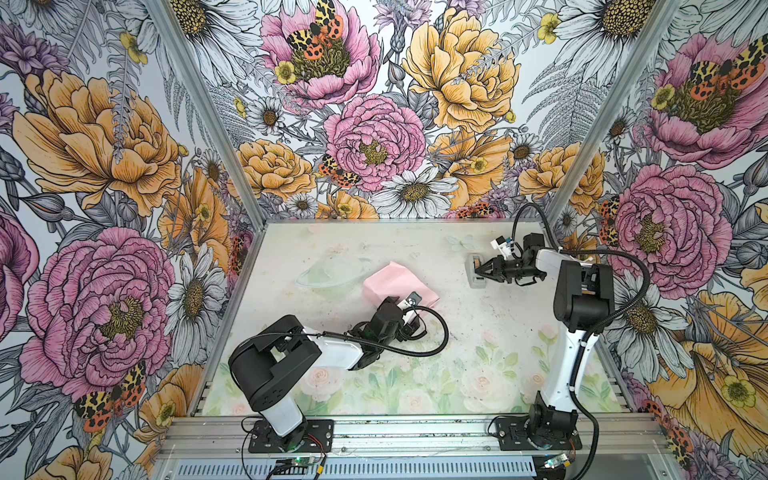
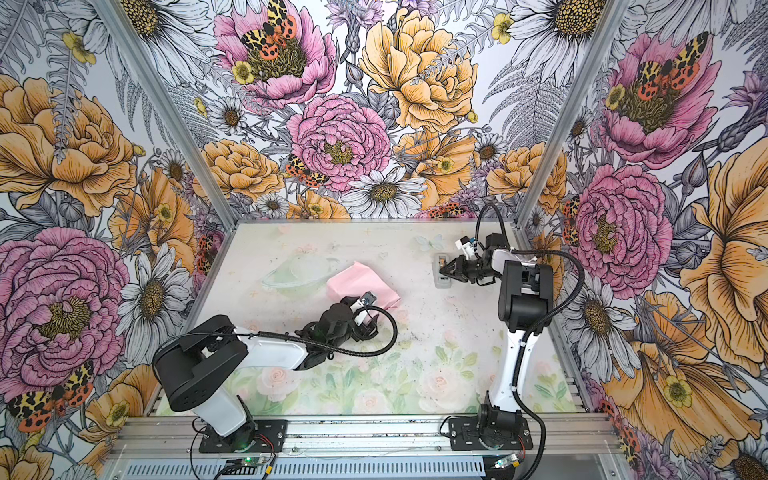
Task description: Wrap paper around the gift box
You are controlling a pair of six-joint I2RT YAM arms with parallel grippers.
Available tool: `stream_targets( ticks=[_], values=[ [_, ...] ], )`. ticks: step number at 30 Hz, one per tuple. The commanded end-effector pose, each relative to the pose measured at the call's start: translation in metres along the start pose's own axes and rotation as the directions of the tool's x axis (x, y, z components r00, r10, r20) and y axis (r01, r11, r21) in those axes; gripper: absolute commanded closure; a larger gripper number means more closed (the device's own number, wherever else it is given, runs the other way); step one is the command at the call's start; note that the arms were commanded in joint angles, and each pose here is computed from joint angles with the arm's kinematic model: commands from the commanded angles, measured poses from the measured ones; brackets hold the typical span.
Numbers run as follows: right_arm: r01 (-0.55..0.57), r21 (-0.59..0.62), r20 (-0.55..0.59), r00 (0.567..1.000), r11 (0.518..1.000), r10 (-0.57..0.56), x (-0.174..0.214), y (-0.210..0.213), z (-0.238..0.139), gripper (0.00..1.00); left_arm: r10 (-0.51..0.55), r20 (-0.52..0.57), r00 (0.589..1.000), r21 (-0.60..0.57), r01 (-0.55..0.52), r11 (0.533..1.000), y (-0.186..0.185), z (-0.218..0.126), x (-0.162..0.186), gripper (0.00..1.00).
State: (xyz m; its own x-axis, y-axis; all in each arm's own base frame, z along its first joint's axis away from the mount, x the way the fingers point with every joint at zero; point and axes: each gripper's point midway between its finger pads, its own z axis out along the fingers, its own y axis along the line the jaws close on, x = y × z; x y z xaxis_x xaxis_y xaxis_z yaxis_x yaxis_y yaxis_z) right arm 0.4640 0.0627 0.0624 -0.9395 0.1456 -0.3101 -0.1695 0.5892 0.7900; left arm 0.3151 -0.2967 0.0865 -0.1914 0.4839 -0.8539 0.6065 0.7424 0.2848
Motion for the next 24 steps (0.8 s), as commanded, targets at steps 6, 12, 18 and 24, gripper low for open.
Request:
stream_targets(
  ticks=[6,12,18,24],
  values=[
    [-0.023,0.048,-0.027,0.999,0.999,0.025,0.0054,-0.0159,0.0052,0.75,-0.013,-0.067,0.998,0.012,0.014,1.0,0.0018,-0.0039,0.0217,0.21],
    [-0.021,0.025,-0.033,0.999,0.999,0.022,0.0051,-0.0132,0.0076,0.76,-0.011,-0.066,0.998,0.013,0.012,1.0,0.0018,-0.0037,0.021,0.21],
    [-0.015,0.003,-0.053,0.998,1.0,0.016,0.0071,-0.0101,0.0115,0.79,-0.011,-0.063,0.998,0.014,0.012,1.0,0.002,-0.0035,0.0195,0.21],
    [-0.018,0.006,-0.064,0.998,1.0,0.018,0.0082,-0.0116,0.0134,0.81,-0.008,-0.063,0.998,0.015,0.009,1.0,0.0022,-0.0035,0.019,0.21]
  ],
)
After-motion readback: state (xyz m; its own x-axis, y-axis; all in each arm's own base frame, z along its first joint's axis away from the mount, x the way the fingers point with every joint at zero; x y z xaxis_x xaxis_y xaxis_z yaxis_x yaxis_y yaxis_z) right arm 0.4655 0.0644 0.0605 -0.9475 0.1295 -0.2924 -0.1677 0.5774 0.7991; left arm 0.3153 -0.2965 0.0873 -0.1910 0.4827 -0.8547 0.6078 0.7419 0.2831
